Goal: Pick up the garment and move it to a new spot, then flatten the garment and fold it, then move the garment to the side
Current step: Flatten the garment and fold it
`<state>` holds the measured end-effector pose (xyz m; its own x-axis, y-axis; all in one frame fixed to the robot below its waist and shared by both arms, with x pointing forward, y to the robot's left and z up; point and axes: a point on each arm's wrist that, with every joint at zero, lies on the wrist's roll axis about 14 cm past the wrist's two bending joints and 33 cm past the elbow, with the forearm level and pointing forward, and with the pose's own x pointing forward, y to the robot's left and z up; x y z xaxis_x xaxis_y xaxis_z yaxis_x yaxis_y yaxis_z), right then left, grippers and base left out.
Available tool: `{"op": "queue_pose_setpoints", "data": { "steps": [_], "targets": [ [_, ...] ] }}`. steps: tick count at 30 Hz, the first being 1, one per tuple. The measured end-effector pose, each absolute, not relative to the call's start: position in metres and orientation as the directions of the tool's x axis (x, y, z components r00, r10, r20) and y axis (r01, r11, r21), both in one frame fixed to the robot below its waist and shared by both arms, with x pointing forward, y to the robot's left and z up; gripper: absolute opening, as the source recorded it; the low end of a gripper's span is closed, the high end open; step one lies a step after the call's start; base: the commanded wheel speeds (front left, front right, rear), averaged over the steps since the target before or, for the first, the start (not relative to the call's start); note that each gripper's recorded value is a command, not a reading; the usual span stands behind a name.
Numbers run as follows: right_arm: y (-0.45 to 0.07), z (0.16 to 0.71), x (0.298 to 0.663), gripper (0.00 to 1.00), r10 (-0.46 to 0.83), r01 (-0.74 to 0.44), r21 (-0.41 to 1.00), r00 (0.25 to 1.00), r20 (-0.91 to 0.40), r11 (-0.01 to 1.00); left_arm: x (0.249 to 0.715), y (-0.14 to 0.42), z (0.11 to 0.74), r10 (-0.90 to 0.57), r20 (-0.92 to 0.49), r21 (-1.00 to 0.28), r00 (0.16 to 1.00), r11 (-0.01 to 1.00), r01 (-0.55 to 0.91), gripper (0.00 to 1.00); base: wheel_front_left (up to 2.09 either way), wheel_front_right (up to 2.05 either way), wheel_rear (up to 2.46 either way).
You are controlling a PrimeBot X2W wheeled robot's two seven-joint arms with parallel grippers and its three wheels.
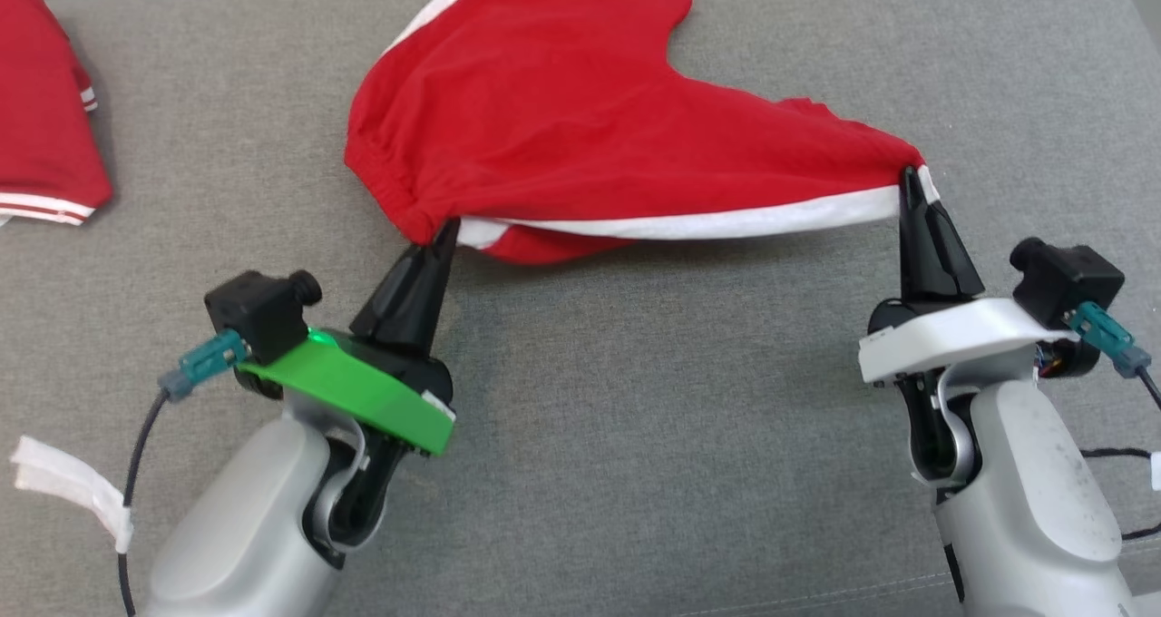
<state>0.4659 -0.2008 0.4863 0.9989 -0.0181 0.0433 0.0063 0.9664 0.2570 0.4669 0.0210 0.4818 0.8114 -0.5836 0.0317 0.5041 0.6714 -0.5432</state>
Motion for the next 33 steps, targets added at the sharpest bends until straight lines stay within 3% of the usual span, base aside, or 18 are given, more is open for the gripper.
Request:
{"op": "queue_pose_setpoints", "data": {
  "steps": [20,26,33],
  "targets": [
    [-0.219,0.516,0.359,0.0,-0.072,0.052,0.261,0.995,0.067,0.964,0.328,0.021,0.526,-0.557,0.059,-0.63,0.829,0.623,0.464,0.0,0.0,0.0,0.0],
    [-0.215,0.526,0.368,0.0,-0.047,0.032,0.222,0.997,0.066,0.975,0.321,0.023,0.511,-0.535,-0.004,-0.688,0.845,0.614,0.385,0.0,0.0,0.0,0.0],
    [-0.192,0.523,0.426,0.0,0.023,-0.031,0.193,0.999,0.044,0.981,0.34,0.018,0.481,-0.504,-0.09,-0.771,0.859,0.582,0.26,0.0,0.0,0.0,0.0]
  ]
}}
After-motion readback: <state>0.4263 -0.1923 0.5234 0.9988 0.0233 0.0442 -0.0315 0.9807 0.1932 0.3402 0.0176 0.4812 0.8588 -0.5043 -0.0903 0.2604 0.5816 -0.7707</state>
